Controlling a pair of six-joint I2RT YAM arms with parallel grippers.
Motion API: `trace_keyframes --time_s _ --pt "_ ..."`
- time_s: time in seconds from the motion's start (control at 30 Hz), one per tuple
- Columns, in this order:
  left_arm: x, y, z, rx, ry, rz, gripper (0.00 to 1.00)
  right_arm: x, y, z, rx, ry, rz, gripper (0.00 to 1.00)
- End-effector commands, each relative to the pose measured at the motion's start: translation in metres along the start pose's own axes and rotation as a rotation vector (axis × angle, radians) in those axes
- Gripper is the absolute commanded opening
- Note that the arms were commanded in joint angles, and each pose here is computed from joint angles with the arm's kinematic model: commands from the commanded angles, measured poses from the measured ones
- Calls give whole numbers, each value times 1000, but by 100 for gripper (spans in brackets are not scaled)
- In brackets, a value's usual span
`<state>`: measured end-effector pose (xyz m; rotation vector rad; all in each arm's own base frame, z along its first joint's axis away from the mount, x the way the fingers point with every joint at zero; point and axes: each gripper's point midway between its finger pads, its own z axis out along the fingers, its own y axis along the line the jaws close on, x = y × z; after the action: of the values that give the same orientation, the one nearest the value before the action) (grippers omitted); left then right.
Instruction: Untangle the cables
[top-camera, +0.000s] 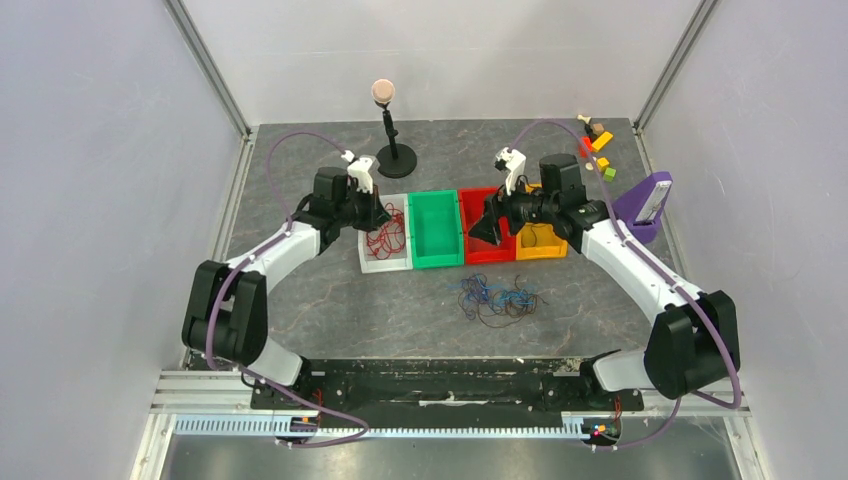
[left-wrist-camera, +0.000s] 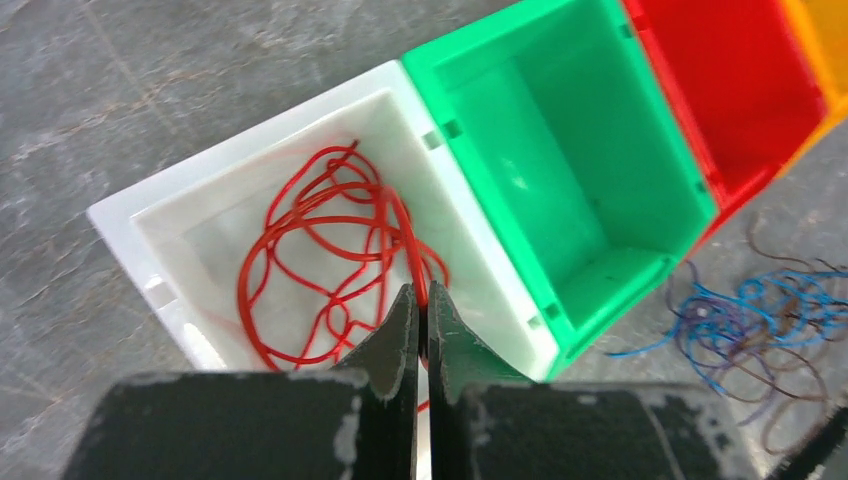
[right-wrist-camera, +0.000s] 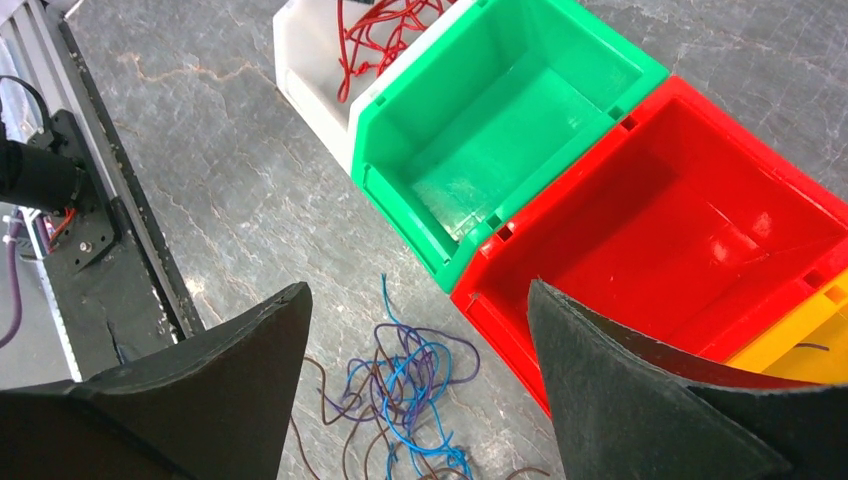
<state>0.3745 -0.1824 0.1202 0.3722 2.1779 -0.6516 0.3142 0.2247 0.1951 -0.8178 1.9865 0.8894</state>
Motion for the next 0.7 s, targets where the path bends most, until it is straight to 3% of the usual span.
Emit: trace_keyframes --time_s 0.0,0.13,0.47,0.6,0.67 --pt "8 26 9 -122 10 58 2 -2 2 -7 13 -13 -57 82" --pt "31 33 20 -157 104 49 2 -3 1 -7 19 -13 -62 82" --pt "45 33 49 -297 223 91 2 2 -3 -14 50 22 -85 82" --pt "56 41 47 -364 299 39 2 5 -4 -20 62 37 -94 83" --pt "45 33 35 -350 272 21 12 7 -4 -24 64 48 -106 83"
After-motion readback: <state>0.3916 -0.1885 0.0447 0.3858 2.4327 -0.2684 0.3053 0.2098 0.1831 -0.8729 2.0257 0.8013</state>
